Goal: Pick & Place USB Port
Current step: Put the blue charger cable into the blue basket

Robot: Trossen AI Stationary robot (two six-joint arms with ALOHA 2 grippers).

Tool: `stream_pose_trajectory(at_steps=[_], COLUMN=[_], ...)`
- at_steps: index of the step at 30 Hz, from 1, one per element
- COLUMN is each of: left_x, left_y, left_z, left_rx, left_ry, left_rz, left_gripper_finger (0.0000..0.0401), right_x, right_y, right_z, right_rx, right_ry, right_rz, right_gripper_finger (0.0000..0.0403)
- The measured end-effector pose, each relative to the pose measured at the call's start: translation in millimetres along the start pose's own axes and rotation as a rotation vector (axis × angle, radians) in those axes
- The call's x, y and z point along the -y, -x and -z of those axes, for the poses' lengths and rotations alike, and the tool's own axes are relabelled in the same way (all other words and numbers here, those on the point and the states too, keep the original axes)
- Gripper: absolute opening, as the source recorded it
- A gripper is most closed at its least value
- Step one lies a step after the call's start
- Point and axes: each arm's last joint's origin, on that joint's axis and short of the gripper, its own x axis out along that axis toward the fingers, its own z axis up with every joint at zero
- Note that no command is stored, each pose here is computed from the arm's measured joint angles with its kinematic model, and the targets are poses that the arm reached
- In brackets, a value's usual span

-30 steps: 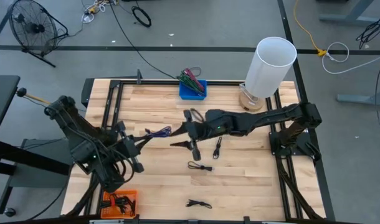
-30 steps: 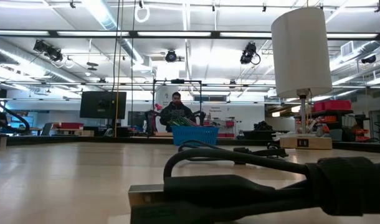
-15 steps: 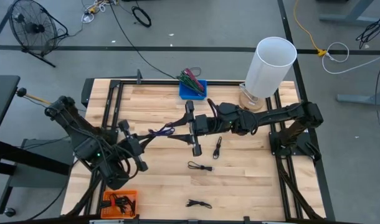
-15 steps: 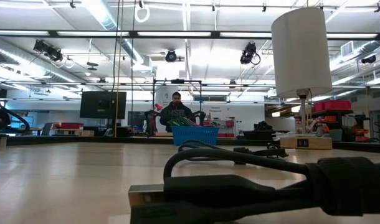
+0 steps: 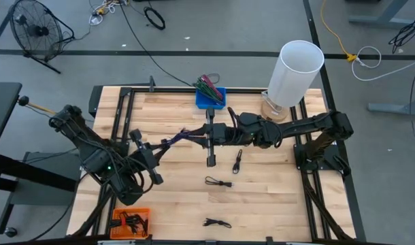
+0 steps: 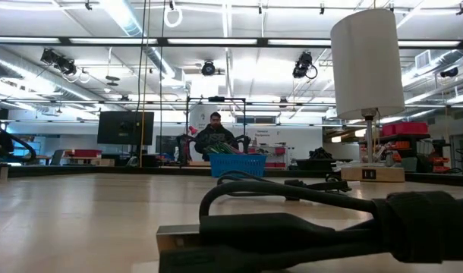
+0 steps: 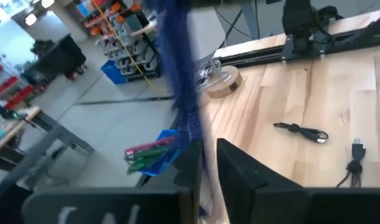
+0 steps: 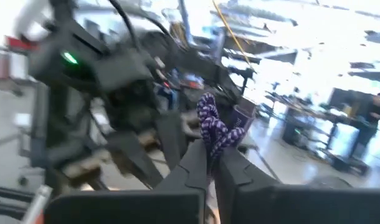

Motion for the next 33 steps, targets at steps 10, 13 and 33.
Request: stream_pose_trajectory(at_steps=[10, 13, 33], left_x=[3, 4, 5], left_y=[3, 3, 3], left_z=[1, 3, 4], left_rx=[-0.023, -0.065, -0.108], left_ry=[-0.045, -0.045, -0.052], left_rz=[0.06, 0.124, 0.185], left_gripper_finger=[0.0084, 0.008, 0.0076], right_x=[60, 95, 218], right_y=[3, 9, 35], right_z=[23, 35, 133], right_rx=[-0.152, -0.223, -0.476], right_ry=[0.022, -0.02, -0.225], right_rz=[0.159, 0.24, 0.435], right_gripper_finger=[0.0002, 0.0001, 0.0])
